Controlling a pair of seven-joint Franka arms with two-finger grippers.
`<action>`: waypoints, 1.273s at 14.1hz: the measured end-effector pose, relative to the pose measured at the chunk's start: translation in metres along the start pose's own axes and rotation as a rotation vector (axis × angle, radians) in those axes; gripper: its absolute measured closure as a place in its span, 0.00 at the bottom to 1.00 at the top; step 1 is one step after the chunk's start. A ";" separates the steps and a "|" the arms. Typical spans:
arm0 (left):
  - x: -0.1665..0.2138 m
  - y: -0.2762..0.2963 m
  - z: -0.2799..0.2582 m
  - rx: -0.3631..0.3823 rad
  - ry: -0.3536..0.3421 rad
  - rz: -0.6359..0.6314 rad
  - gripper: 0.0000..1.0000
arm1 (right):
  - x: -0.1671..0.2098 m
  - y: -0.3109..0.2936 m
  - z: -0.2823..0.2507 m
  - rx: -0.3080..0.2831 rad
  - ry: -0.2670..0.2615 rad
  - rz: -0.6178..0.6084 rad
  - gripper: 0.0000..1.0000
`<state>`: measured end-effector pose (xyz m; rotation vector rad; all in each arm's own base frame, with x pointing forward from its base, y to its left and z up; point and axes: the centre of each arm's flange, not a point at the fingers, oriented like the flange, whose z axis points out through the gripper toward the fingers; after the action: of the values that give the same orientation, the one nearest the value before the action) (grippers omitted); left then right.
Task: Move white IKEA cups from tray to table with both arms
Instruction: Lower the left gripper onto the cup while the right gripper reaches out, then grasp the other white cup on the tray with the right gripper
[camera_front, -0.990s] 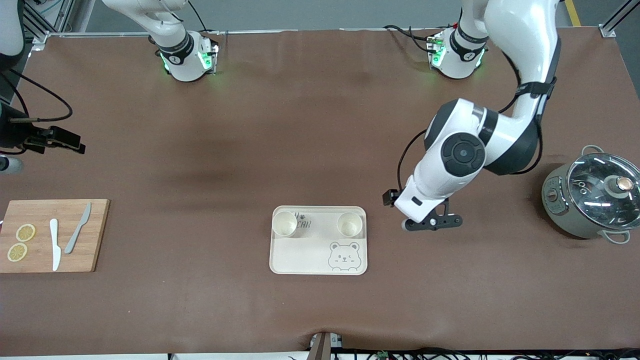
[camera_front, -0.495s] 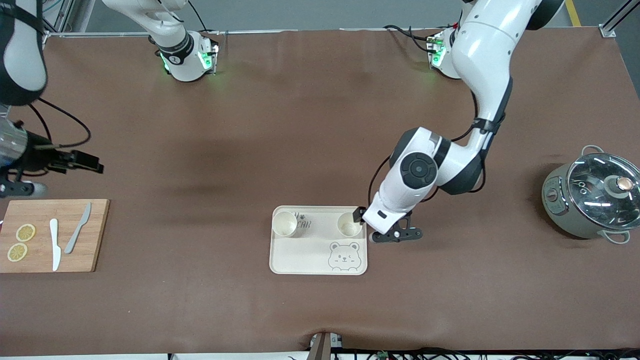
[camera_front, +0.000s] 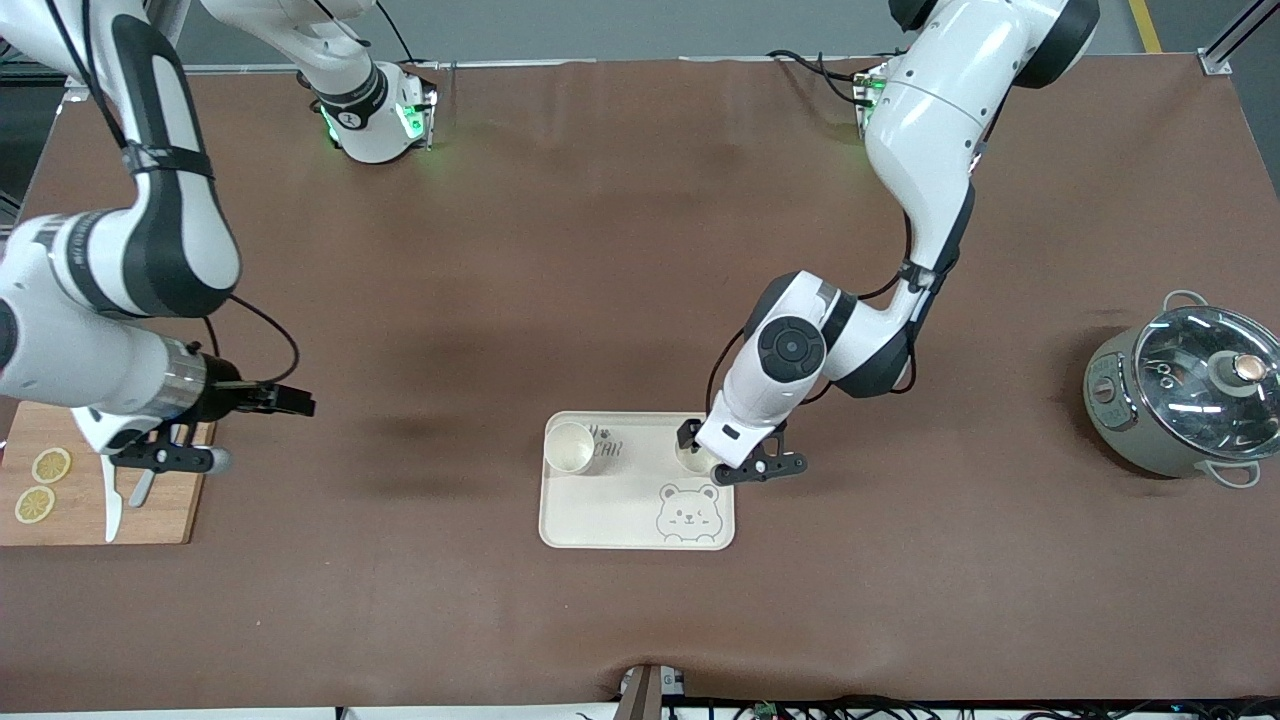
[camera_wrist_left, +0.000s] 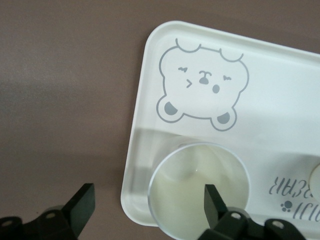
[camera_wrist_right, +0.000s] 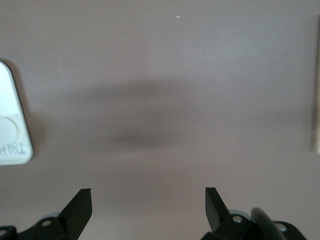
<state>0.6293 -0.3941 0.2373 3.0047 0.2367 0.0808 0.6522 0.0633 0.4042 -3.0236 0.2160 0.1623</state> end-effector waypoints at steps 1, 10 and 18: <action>-0.001 0.000 0.003 0.002 -0.003 0.001 0.04 | -0.003 -0.022 0.004 0.001 0.009 0.030 0.00; 0.002 0.001 0.003 -0.001 0.001 -0.001 0.96 | -0.016 -0.147 0.044 0.012 0.048 0.252 0.00; 0.021 0.001 -0.046 -0.034 0.053 -0.020 0.97 | -0.031 -0.243 0.125 0.091 0.134 0.352 0.00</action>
<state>0.6474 -0.3860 0.2837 2.9688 0.2681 0.1613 0.6452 0.3205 0.3078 -2.8805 0.7459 -0.0228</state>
